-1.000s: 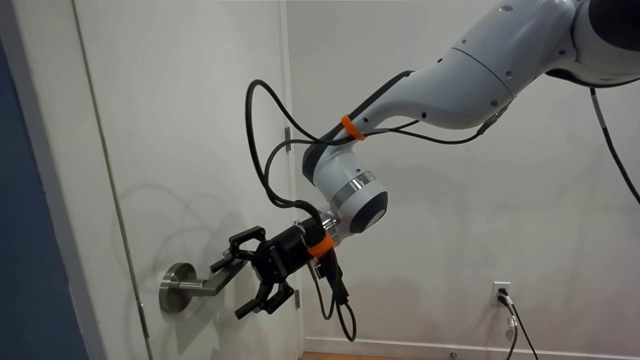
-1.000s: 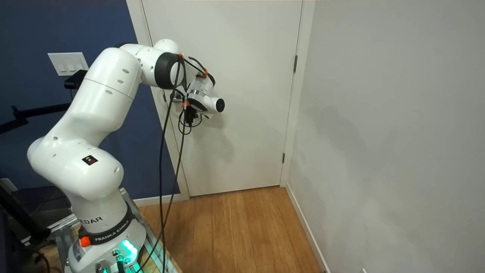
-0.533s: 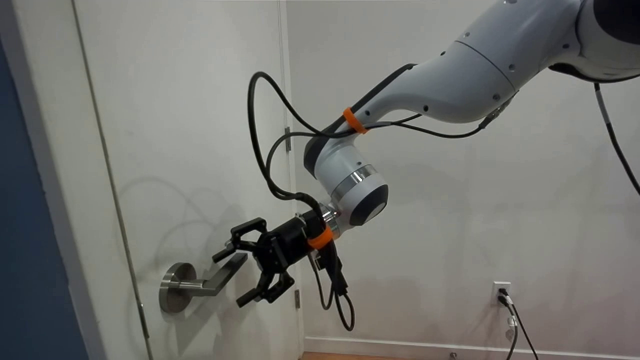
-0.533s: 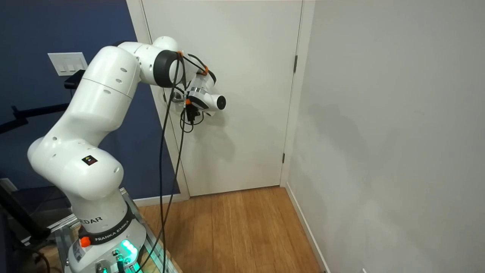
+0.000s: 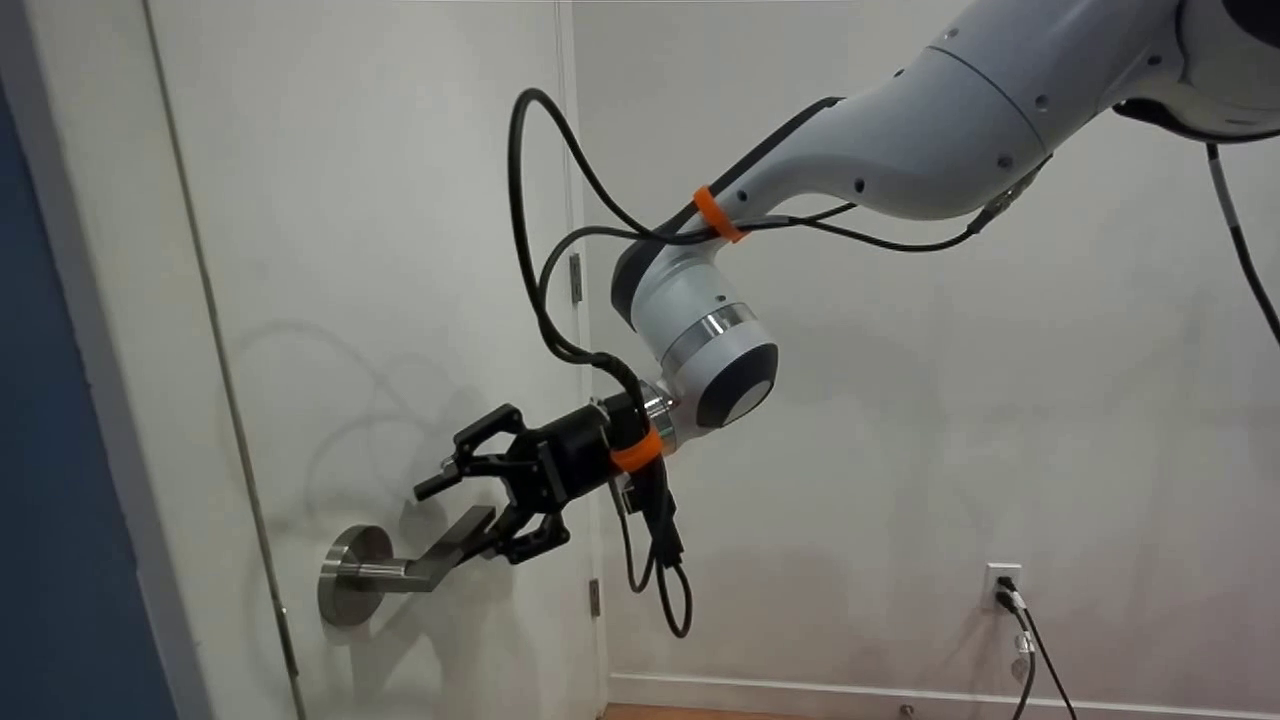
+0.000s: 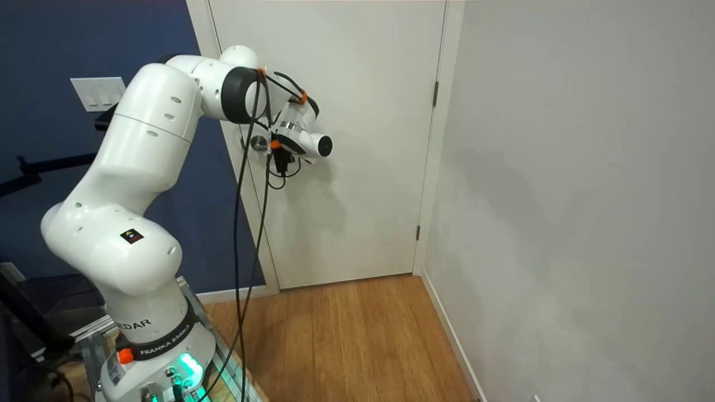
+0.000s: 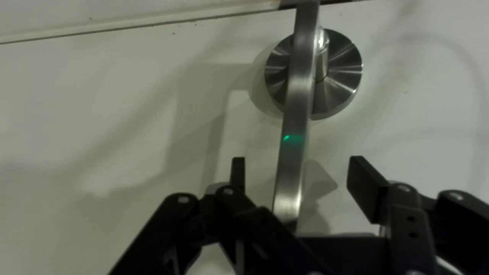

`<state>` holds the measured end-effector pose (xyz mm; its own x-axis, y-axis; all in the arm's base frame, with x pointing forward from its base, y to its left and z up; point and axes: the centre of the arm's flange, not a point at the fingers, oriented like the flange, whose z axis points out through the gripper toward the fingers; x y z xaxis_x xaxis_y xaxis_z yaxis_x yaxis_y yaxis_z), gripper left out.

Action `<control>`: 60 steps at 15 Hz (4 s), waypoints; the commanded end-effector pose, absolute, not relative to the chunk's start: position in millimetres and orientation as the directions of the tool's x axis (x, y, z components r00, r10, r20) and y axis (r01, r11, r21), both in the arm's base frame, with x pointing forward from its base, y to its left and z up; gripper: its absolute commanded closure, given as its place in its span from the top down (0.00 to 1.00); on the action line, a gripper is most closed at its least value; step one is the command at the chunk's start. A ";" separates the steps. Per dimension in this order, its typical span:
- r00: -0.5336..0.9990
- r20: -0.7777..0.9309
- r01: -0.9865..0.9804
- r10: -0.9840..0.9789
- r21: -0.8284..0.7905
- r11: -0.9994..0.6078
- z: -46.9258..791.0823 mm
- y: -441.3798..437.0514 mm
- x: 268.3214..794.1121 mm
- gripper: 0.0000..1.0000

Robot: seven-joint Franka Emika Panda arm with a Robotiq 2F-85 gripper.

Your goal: Open the door

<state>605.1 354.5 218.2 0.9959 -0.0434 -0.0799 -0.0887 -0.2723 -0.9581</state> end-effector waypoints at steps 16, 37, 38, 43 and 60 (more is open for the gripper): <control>0.991 -0.041 -0.070 -0.128 -0.969 -0.235 219.0 335.0 543.7 0.23; 0.988 -0.136 -0.140 -0.078 -0.989 -0.046 169.1 354.5 574.8 0.05; 0.984 -0.171 -0.173 -0.055 -0.984 -0.032 162.0 356.4 577.0 0.05; 0.942 -0.330 -0.331 0.069 -0.943 0.013 134.8 374.6 580.6 0.05; 0.864 -0.496 -0.501 0.080 -0.838 0.217 105.7 348.7 568.3 0.18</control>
<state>568.3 348.7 105.7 0.8644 0.0803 -0.4964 -0.5012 0.2172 -0.8376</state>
